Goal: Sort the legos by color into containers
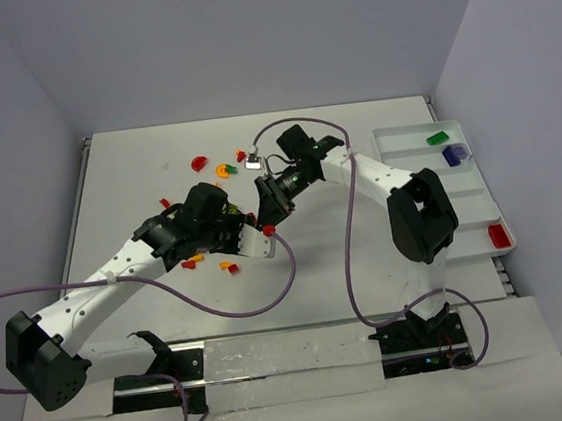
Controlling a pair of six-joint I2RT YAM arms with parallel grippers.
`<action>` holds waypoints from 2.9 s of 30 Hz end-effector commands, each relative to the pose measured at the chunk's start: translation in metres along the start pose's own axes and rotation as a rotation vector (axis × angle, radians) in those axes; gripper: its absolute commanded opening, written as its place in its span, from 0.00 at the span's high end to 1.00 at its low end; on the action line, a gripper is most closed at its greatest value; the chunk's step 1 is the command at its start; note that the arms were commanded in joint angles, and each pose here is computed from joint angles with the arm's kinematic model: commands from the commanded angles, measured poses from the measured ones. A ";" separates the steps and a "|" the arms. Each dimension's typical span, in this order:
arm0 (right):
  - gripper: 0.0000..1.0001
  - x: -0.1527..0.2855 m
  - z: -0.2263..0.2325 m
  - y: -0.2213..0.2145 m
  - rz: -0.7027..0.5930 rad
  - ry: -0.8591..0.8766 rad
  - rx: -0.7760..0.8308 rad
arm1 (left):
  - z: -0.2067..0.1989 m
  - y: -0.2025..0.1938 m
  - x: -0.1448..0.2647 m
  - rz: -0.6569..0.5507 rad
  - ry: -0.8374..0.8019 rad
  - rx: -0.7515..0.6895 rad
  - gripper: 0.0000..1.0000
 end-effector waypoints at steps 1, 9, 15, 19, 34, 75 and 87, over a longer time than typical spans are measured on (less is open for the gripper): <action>0.87 0.005 0.016 0.012 -0.024 0.000 0.109 | 0.008 0.011 0.003 -0.044 0.029 -0.003 1.00; 1.00 0.040 0.008 0.034 -0.120 -0.051 0.108 | -0.020 0.010 -0.002 -0.070 -0.039 0.005 1.00; 1.00 0.062 0.000 0.042 -0.163 -0.074 0.096 | -0.029 0.011 -0.007 -0.084 -0.059 0.022 1.00; 1.00 0.065 -0.004 0.041 -0.170 -0.090 0.094 | -0.026 0.012 -0.008 -0.090 -0.048 0.039 1.00; 1.00 0.294 -0.089 0.104 -0.728 -0.763 0.025 | 0.082 0.008 0.017 -0.222 0.116 0.687 1.00; 0.97 0.550 -0.317 0.003 -0.830 -1.541 -0.448 | 0.151 -0.045 -0.026 -0.216 0.142 1.065 1.00; 0.16 0.549 -0.311 0.008 -0.859 -1.514 -0.454 | 0.149 -0.045 -0.023 -0.211 0.149 1.066 1.00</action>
Point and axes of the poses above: each gripper's point midway between its finger pads, its own x axis back along the fingers, its own z axis along the line the jaws close on, y = z × x, the point moved 1 cm from there along x, back along the fingers, and after that the axes turned 10 degrees about -x, right-handed, at the moved point
